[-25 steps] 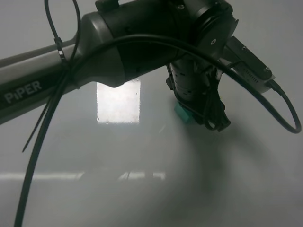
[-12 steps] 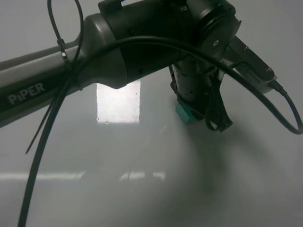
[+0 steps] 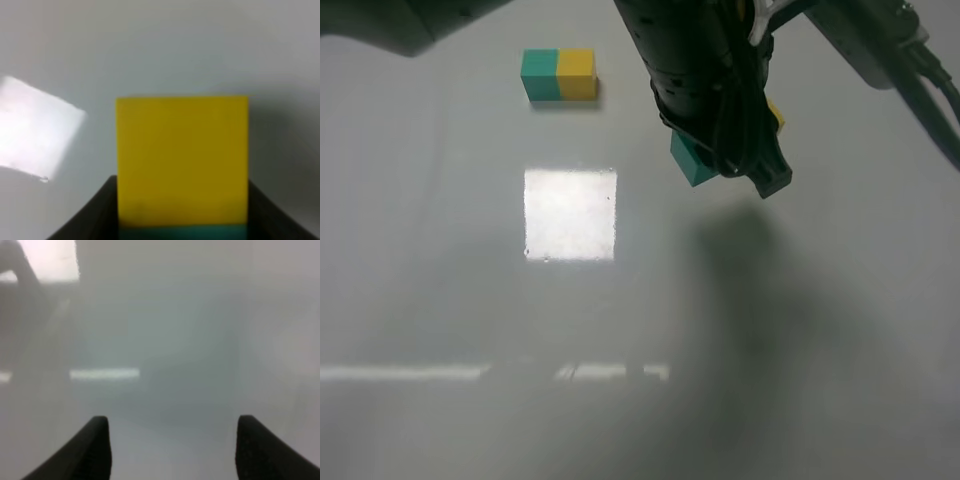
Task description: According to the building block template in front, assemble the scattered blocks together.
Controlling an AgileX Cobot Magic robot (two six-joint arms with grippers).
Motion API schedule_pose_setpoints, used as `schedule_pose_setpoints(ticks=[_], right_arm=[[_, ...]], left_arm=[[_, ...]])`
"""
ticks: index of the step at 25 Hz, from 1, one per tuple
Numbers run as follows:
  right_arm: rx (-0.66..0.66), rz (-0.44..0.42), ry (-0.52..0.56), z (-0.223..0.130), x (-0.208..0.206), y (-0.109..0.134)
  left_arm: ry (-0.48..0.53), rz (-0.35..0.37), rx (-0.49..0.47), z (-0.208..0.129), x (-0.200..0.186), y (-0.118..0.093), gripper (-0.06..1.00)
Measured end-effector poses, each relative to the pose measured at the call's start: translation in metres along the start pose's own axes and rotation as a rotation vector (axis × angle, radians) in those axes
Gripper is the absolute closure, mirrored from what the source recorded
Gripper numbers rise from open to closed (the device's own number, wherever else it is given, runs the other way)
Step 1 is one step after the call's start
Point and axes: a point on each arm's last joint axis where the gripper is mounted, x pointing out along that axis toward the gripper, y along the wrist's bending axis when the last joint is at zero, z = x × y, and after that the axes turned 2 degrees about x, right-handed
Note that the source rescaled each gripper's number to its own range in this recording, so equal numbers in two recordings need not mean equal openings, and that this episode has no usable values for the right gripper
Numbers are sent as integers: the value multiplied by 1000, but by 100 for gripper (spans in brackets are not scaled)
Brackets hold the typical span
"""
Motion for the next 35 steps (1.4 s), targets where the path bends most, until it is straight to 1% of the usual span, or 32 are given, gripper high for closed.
schedule_pose_setpoints(ticks=[4,6,10,13,14,17,19,22,24,30,35], right_arm=[[0,0,0,0,0,0],[0,0,0,0,0,0],[0,0,0,0,0,0],[0,0,0,0,0,0],[0,0,0,0,0,0],[0,0,0,0,0,0],[0,0,0,0,0,0],[0,0,0,0,0,0],[0,0,0,0,0,0],[0,0,0,0,0,0],[0,0,0,0,0,0]], left_arm=[[-32,24,10,-1,-21,11,93],[-27,34,26,-6,-30,14,93],[37,38,102,-30,-42,16,93],[109,25,189,-57,-44,20,93],[138,21,206,-66,-43,22,93],[197,26,204,-88,-42,35,93],[230,16,203,-100,-37,45,93],[263,-15,225,-111,-29,54,93],[278,-22,239,-117,-25,61,93],[270,-36,350,-127,-21,78,93],[262,-73,392,-132,-13,83,93]])
